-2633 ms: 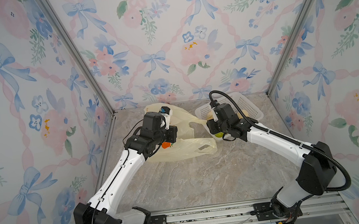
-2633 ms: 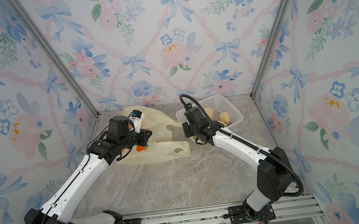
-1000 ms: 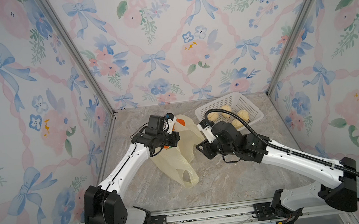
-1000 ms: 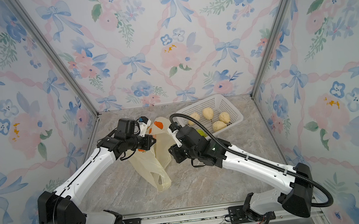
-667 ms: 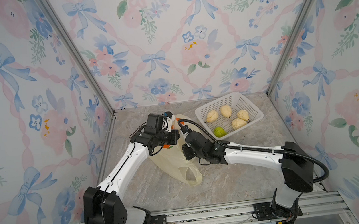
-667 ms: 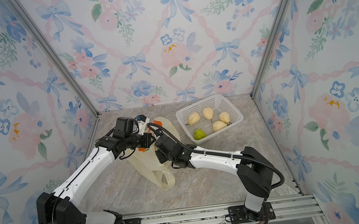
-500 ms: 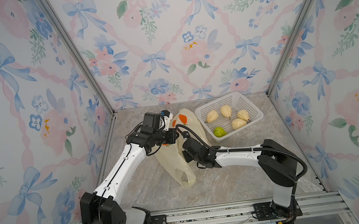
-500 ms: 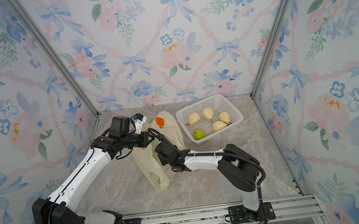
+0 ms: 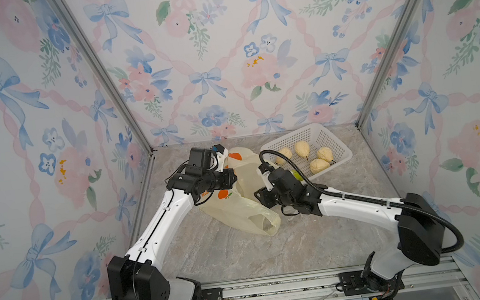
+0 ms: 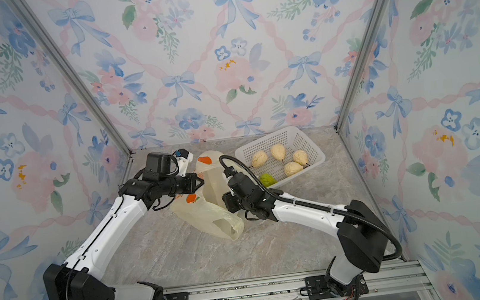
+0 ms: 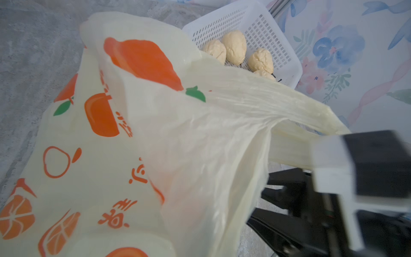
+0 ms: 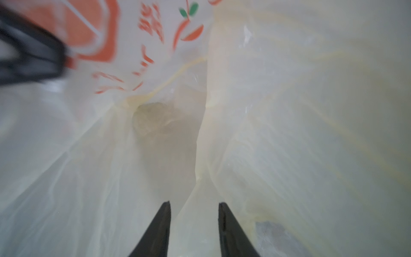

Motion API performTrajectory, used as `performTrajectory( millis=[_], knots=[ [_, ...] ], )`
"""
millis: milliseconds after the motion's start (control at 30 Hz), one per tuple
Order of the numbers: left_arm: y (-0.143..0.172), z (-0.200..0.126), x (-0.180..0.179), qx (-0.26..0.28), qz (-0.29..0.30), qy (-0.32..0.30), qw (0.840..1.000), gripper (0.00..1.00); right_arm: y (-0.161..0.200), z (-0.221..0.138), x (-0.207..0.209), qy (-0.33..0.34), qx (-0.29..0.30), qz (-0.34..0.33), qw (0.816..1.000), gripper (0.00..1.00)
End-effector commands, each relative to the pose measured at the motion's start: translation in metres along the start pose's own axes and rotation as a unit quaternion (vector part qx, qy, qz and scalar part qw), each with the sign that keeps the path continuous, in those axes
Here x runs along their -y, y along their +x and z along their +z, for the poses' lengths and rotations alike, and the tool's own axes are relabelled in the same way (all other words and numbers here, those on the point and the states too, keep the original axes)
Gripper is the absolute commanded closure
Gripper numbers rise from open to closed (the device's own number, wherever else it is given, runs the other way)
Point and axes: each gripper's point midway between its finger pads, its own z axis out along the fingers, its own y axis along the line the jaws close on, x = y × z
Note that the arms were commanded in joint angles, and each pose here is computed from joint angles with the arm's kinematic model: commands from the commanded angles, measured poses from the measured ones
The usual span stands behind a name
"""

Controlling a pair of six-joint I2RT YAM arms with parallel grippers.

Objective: Place the pears into plastic bags & tie knots
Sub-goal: Pick up the plastic bag at the center of the board, then pick up the pear from the basket.

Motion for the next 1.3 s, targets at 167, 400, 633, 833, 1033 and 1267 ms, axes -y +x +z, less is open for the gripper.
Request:
performTrajectory(
  millis=[167, 400, 633, 833, 1033, 1267],
  knots=[
    [0.003, 0.020, -0.022, -0.023, -0.028, -0.037, 0.999, 1.00, -0.037, -0.070, 0.043, -0.048, -0.022, 0.096, 0.994, 0.44],
    [0.000, 0.018, -0.024, -0.015, -0.076, -0.047, 0.996, 1.00, -0.080, -0.056, 0.134, 0.053, -0.017, 0.145, 0.988, 0.29],
    [0.001, 0.017, -0.026, -0.012, -0.126, -0.051, 0.991, 1.00, -0.085, 0.031, 0.223, 0.100, -0.037, 0.243, 0.964, 0.24],
    [0.006, 0.021, -0.025, -0.022, -0.164, -0.044, 0.985, 1.00, -0.085, 0.082, 0.269, 0.100, -0.017, 0.339, 0.935, 0.16],
    [0.007, 0.021, -0.022, -0.023, -0.180, -0.037, 0.983, 1.00, -0.070, 0.124, 0.282, 0.060, -0.018, 0.400, 0.914, 0.13],
    [0.004, 0.014, -0.021, -0.012, -0.185, -0.038, 0.982, 1.00, -0.065, 0.142, 0.292, 0.050, 0.004, 0.415, 0.909, 0.23]
  ],
)
